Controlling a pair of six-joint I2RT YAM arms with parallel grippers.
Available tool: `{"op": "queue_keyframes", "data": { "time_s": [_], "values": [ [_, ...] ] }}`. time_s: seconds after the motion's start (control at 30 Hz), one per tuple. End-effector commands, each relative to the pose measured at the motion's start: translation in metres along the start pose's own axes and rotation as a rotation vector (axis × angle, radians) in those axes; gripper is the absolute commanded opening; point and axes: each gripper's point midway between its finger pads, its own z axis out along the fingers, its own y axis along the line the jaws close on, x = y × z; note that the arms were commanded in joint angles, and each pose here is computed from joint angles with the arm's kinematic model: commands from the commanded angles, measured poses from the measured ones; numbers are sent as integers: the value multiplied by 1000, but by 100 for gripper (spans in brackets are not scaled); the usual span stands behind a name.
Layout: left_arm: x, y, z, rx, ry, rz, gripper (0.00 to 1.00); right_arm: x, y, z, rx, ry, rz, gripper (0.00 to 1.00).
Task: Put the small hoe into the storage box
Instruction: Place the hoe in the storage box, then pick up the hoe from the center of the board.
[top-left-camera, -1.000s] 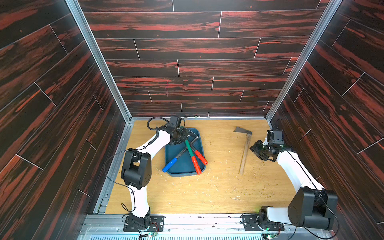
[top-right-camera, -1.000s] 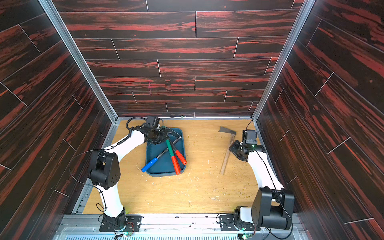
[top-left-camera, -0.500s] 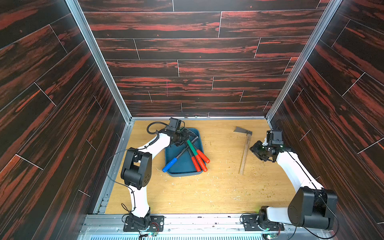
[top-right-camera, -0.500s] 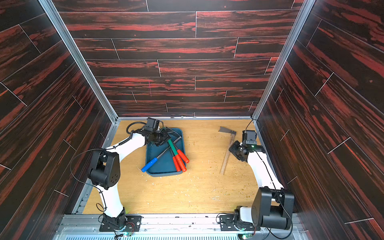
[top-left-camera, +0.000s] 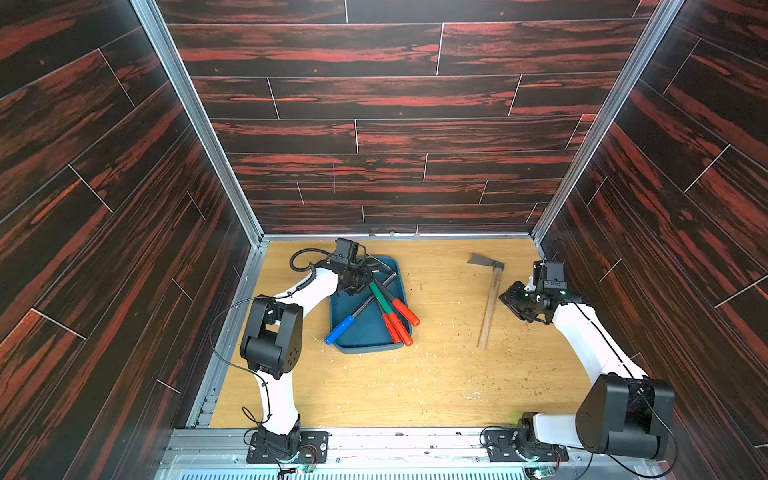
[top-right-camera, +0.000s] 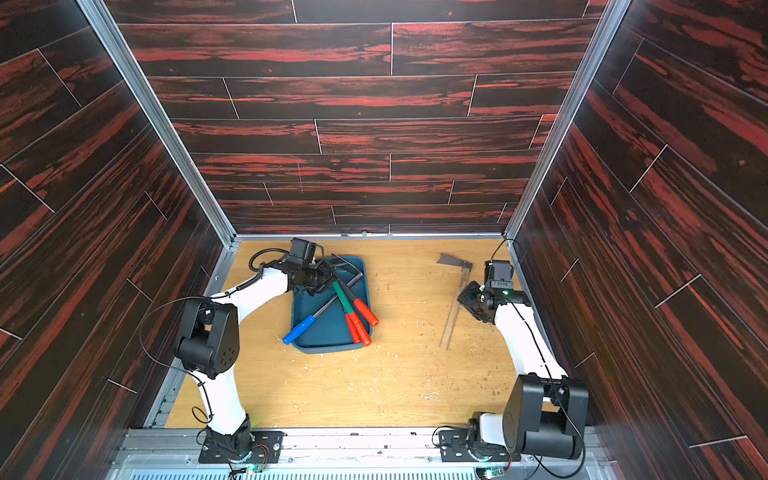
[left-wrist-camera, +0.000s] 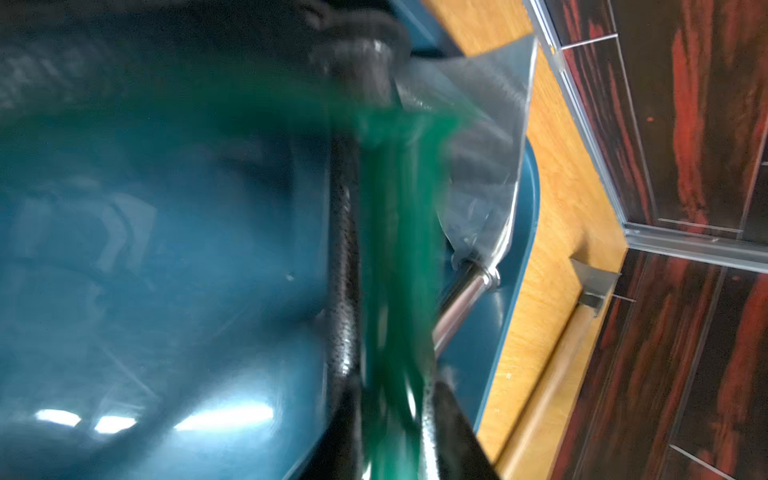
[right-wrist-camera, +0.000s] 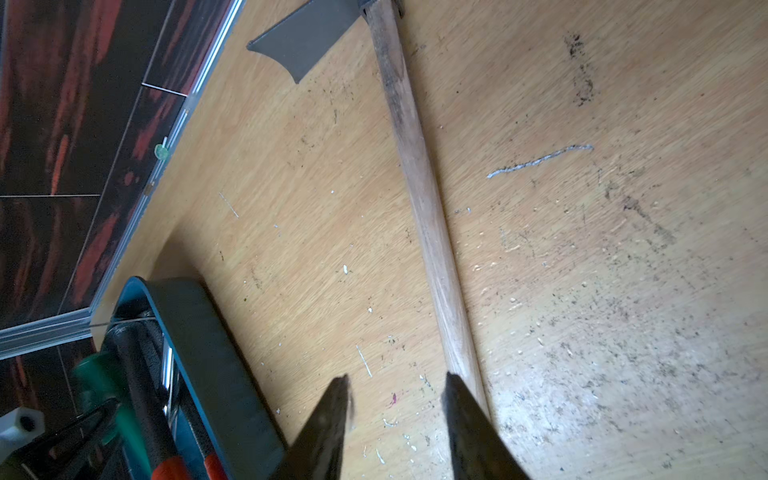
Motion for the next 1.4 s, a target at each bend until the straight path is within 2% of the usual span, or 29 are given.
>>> {"op": "queue_keyframes", "data": {
  "time_s": [0.0,0.17,0.47,0.6,0.63,0.7,0.8,0.93,1.03,1.2,1.37],
  "values": [
    [-9,-11,-24,29,-51,25,40,1,-1,1,11,5,-12,42],
    [-10,-9,-25,21,-58,23,52,-1,1,-3,11,-7,-15,42],
    [-19,-15,-53,-7,-125,72,55,-3,2,-4,11,-11,-15,42],
    [-22,-13,-71,-72,-163,138,53,-3,17,-3,-56,-6,-48,42],
    [-23,-20,-87,-71,-188,164,52,-4,24,-4,-80,-7,-71,43],
    [-23,-24,-99,-98,-212,217,52,-4,38,-7,-110,-20,-118,43],
    [-13,-30,-110,-176,-207,327,52,-13,40,-5,-82,-43,-136,43],
    [4,-49,-112,-229,-207,473,52,-30,33,7,6,-73,-134,43],
    [19,-53,-102,-263,-173,546,51,-41,32,23,49,-67,-128,44],
    [33,-49,-98,-256,-150,580,50,-57,30,57,93,-43,-126,44],
    [38,-43,-109,-250,-165,592,50,-69,30,89,108,-12,-115,44]
  ]
}}
